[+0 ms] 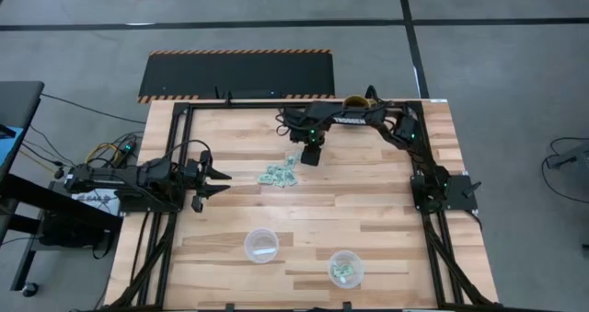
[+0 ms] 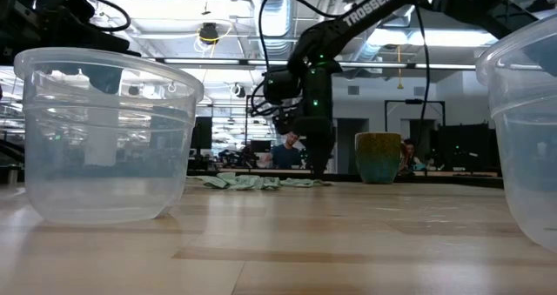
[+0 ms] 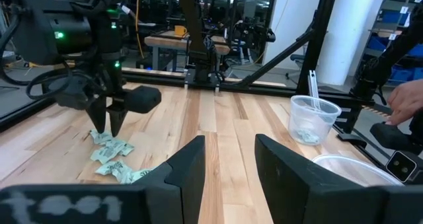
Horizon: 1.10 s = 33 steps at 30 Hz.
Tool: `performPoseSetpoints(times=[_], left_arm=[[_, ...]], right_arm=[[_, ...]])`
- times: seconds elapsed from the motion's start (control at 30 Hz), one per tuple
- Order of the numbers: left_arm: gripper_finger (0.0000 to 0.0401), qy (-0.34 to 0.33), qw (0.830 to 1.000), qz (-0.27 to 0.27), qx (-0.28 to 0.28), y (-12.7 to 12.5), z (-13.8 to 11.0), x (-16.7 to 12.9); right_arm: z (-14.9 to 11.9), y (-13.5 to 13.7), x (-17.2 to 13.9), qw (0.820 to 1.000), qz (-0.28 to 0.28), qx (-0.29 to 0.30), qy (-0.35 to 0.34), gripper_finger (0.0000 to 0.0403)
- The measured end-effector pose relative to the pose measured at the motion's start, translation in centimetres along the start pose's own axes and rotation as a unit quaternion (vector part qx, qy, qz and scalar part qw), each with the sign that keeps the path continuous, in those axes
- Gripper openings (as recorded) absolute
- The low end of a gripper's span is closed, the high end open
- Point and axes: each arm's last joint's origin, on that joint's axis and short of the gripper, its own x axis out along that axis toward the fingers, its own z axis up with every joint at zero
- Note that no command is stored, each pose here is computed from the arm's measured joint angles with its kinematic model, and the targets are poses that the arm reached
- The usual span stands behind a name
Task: Pick and place items into bin
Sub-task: Put the stevia packet into the right transparent bin
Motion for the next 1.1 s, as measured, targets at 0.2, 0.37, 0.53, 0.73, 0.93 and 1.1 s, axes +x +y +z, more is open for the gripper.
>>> performPoseSetpoints(times=[0.2,0.37,0.53,0.73,0.93,1.1], left_arm=[[0.0121,0.0,1.0,0.0,0.001,0.0,0.0,0.0],[0.0121,0.0,1.0,0.0,0.001,0.0,0.0,0.0],[0.0121,0.0,1.0,0.0,0.001,0.0,0.0,0.0],[0.0121,0.0,1.0,0.0,0.001,0.0,0.0,0.0],[0.0121,0.001,1.0,0.0,0.002,0.0,0.0,0.0],[0.0121,0.001,1.0,0.0,0.001,0.0,0.0,0.0]], right_arm=[[0.1,-0.1,0.0,1.0,-0.003,0.001,-0.006,0.0123],[0.0,-0.2,1.4,1.0,-0.007,0.01,0.024,0.0123],[0.0,-0.1,2.4,0.999,-0.003,0.018,0.044,0.0123],[-0.1,-0.1,2.5,0.999,-0.003,0.022,0.046,0.0118],[-0.1,-0.1,2.6,0.998,-0.001,0.027,0.051,0.0078],[-0.2,0.2,2.6,0.998,0.0,0.025,0.058,0.0028]])
